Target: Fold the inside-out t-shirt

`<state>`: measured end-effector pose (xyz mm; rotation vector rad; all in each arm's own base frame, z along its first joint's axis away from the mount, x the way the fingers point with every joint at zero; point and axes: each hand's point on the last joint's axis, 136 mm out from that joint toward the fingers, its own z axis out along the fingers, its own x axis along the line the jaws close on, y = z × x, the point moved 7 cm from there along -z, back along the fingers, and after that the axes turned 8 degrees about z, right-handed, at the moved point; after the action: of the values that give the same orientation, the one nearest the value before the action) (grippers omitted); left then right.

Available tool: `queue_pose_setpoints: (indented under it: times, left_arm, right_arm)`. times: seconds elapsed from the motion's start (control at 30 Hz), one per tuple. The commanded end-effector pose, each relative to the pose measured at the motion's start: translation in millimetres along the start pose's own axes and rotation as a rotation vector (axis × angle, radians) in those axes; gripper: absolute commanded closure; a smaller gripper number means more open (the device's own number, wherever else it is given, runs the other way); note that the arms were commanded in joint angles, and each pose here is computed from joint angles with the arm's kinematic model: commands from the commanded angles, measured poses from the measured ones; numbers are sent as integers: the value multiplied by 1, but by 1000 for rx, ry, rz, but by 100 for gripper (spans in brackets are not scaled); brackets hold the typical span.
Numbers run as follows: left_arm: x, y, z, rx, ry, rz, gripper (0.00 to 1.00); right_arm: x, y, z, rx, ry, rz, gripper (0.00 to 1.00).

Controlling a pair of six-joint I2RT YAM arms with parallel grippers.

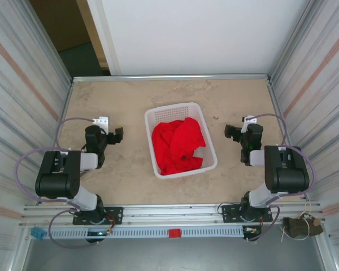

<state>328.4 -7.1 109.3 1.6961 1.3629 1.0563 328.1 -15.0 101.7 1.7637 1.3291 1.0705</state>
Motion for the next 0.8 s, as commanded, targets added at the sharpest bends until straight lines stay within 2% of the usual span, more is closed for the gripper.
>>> queue_pose_setpoints:
  times: [0.0,0.23,0.37,0.47,0.53,0.57,0.6,0.63,0.7,0.77]
  left_arm:
    - [2,10,-1,-34,-2,8,1]
    - [4,14,-3,-48,-15,3,1]
    - [11,46,-21,-23,8,-6,1]
    - [24,86,-50,-32,83,-73,1]
    - [24,111,-77,22,65,-181,1]
    - [19,119,-89,44,24,-212,1]
    - [10,124,-103,74,-10,-241,1]
    - [1,128,-118,102,-41,-262,1]
    - [-17,130,-146,116,-110,-270,1]
    - [-28,126,-170,105,-143,-299,1]
  right_arm:
    - [1,8,0,-20,14,-2,1]
    - [1,10,-1,-37,15,-3,1]
    - [7,53,-24,-16,-130,5,1]
    - [13,102,-56,-26,-168,184,1]
    - [7,125,-83,24,-242,456,1]
    - [12,132,-91,68,-154,527,1]
    - [23,141,-100,101,4,547,1]
    - [35,147,-113,108,102,554,1]
    - [69,155,-145,117,248,511,0]
    - [111,148,-173,190,356,463,1]
